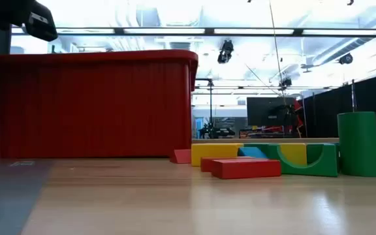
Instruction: Sort blocks
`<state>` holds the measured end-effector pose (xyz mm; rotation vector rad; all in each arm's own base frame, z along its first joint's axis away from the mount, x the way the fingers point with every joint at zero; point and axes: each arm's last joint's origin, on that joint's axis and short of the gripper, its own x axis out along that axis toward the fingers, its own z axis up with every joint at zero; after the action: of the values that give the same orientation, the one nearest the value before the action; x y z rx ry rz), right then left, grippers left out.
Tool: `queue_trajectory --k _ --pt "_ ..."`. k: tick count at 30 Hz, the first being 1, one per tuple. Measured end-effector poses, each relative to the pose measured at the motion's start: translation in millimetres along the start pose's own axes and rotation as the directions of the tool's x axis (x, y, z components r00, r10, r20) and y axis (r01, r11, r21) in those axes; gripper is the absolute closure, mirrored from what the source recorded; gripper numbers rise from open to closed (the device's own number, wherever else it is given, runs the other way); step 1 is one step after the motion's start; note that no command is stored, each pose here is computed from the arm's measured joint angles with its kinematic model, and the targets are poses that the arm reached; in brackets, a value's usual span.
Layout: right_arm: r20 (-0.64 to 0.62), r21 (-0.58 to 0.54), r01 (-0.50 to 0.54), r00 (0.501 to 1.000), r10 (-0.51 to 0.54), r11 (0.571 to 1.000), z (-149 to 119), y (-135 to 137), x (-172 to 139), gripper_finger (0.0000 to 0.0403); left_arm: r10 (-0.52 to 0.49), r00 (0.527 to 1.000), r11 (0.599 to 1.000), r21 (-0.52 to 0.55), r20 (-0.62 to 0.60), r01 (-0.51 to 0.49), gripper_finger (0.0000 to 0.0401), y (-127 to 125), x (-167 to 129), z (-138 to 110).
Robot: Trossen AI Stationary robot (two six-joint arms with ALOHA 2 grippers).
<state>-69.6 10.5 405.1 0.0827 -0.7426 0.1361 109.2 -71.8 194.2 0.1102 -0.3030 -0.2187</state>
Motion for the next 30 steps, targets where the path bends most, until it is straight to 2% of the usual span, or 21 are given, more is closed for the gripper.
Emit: queue_trajectory --k 30 --pt "0.000 0.000 0.000 1.000 0.000 1.000 0.0 0.0 0.0 0.0403 0.000 1.000 1.000 0.000 -0.001 0.000 0.0401 0.0 0.0 -0.1"
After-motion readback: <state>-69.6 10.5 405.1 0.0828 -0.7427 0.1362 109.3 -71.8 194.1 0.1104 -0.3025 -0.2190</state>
